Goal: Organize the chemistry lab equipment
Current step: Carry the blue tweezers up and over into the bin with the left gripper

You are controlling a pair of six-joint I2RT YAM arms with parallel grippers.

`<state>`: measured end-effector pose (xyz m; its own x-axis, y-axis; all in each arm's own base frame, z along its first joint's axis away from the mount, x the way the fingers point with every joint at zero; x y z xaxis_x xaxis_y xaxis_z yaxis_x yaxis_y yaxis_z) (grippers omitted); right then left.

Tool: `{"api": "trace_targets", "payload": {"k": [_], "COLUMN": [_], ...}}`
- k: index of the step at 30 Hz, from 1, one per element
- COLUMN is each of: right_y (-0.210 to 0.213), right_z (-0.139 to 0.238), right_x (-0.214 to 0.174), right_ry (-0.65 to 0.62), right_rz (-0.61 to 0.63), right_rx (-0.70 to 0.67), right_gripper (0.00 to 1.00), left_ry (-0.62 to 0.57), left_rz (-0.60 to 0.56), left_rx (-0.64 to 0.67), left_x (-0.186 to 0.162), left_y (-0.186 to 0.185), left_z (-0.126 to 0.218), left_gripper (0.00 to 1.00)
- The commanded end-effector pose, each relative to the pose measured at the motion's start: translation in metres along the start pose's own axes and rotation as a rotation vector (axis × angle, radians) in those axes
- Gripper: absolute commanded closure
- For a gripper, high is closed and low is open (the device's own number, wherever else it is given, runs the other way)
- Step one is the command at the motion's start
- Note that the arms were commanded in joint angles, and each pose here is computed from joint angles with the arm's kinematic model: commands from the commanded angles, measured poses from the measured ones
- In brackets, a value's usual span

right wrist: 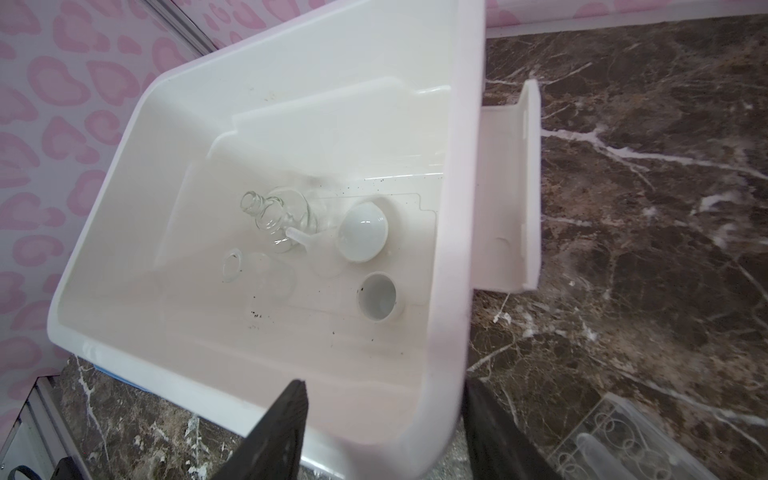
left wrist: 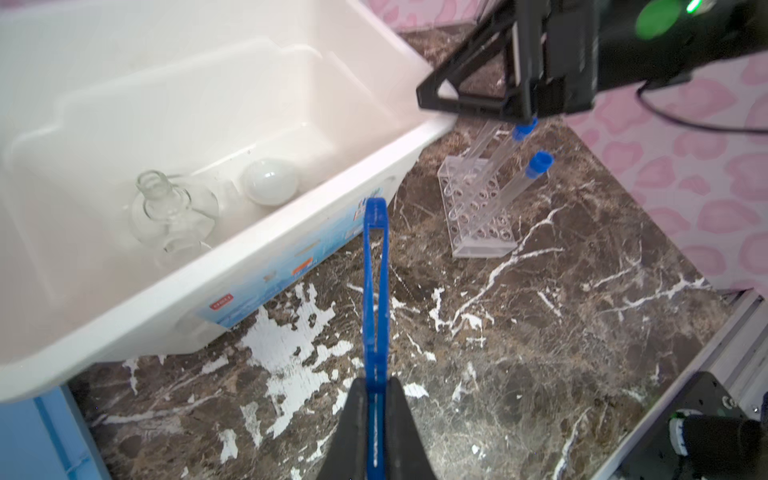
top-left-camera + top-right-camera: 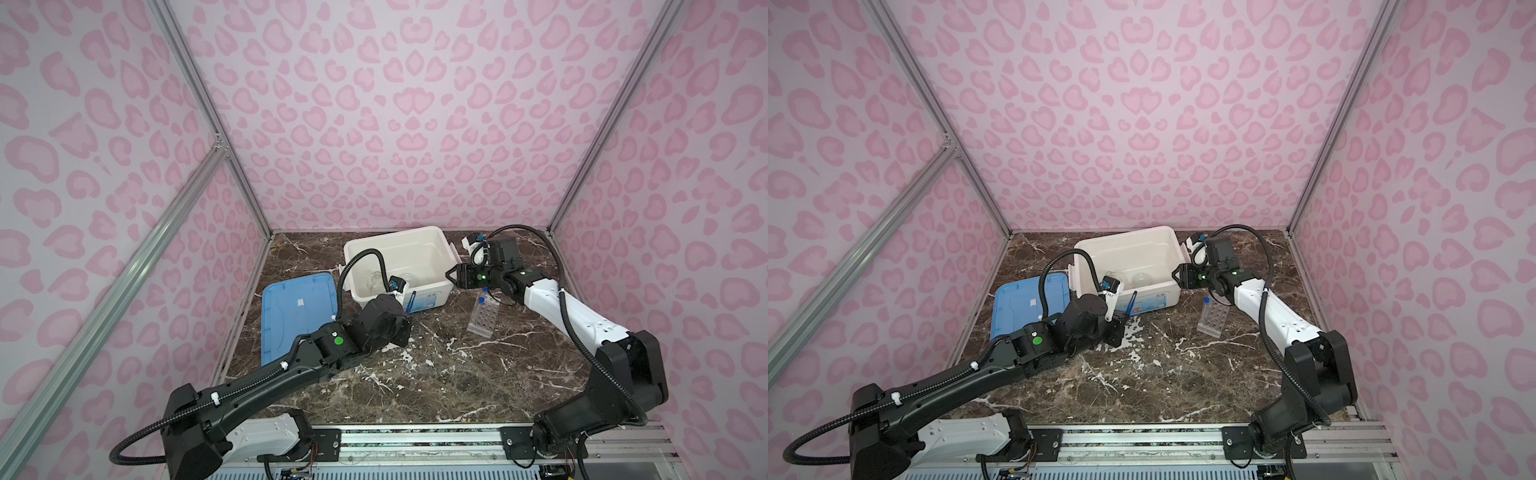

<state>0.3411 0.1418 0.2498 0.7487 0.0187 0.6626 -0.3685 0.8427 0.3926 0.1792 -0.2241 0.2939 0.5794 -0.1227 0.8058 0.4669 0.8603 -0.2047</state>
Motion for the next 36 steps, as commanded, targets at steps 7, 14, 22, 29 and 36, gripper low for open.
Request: {"api": "trace_targets", "payload": {"k": [7,14,22,29,36], "right_y": [0.004,0.014,0.017,0.015,0.014], "right_z": [-0.008,-0.009,-0.005,0.002,0.012], "right_x": [0.001,-0.004,-0.013,-0.015,-0.019], "right_ry": [0.002,0.014,0.024,0.019,0.012], "right_rz": [-0.033,-0.036,-0.029,-0.012,0.007], "right_rx": [0.057,0.123,0.095,0.052,0.034], "right_gripper": [0.47,0.53,0.52,0.47,0.45], "left_ry": [-0.109,-0.034,0.065,0.197,0.271], "left_rz": [-0.046,-0.031,-0.051,-0.007,0.014], "left_rx": [0.021,-0.031,-0.048,-0.040,0.018], "left_x": [0.067,0.104,0.112,0.104,0.080], "left_y": [0.005,0.025,0.034,0.046,0.062], "left_z": [-0.020,-0.082,-0.149,-0.207,-0.237], "left_gripper": [0.94,0.96,0.96,0.97,0.97]}}
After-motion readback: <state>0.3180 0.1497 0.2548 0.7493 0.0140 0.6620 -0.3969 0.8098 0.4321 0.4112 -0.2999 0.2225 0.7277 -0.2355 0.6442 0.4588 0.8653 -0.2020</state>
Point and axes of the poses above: each gripper's point midway between its finger pads, its own z axis back along the fingers, its own y axis along the line the jaws close on, x = y × z, the point moved 10 cm from there along z, back along the fingers, and after that the axes turned 1 degree about z, right-handed, at the moved point
